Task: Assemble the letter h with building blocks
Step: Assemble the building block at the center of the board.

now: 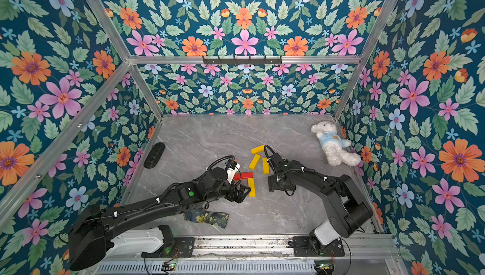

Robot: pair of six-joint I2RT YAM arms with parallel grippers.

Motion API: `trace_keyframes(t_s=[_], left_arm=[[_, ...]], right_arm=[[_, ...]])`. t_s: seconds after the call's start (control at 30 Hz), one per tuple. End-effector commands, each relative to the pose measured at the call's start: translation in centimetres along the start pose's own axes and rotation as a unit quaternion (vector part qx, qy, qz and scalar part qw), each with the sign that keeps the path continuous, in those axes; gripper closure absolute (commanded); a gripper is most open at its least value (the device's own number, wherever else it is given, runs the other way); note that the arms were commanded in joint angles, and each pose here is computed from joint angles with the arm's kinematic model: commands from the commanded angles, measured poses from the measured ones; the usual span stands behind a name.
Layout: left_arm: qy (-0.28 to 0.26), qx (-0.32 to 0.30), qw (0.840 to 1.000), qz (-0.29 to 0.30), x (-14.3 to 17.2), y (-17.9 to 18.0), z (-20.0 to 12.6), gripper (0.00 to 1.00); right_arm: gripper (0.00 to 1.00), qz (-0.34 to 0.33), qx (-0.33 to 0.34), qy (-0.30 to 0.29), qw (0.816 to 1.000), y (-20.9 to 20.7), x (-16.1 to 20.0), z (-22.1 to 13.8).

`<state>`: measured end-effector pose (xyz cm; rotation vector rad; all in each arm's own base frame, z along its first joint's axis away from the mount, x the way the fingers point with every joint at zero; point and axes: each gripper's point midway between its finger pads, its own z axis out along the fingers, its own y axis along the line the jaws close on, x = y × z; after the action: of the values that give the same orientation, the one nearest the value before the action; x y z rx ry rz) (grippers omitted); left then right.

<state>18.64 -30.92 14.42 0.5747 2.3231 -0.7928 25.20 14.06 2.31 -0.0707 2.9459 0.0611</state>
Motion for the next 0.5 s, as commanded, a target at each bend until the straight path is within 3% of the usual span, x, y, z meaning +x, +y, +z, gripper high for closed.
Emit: trace_keyframes(t_s=[0.0, 0.2, 0.47], left_arm=[[-0.008, -0.004, 1.0, 0.005, -0.5, 0.0, -0.1, 0.01], [-0.007, -0.006, 1.0, 0.006, -0.6, 0.1, -0.2, 0.01], [-0.007, -0.008, 1.0, 0.007, -0.6, 0.2, -0.2, 0.01]], right_arm=[[0.25, -0.007, 0.018, 0.01, 1.0, -0.4, 0.4, 0.4], [0.35, -0.003, -0.002, -0.006, 1.0, 0.7, -0.6, -0.1], [0.38, 0.0, 0.007, -0.007, 1.0, 2.1, -2.8, 0.6]])
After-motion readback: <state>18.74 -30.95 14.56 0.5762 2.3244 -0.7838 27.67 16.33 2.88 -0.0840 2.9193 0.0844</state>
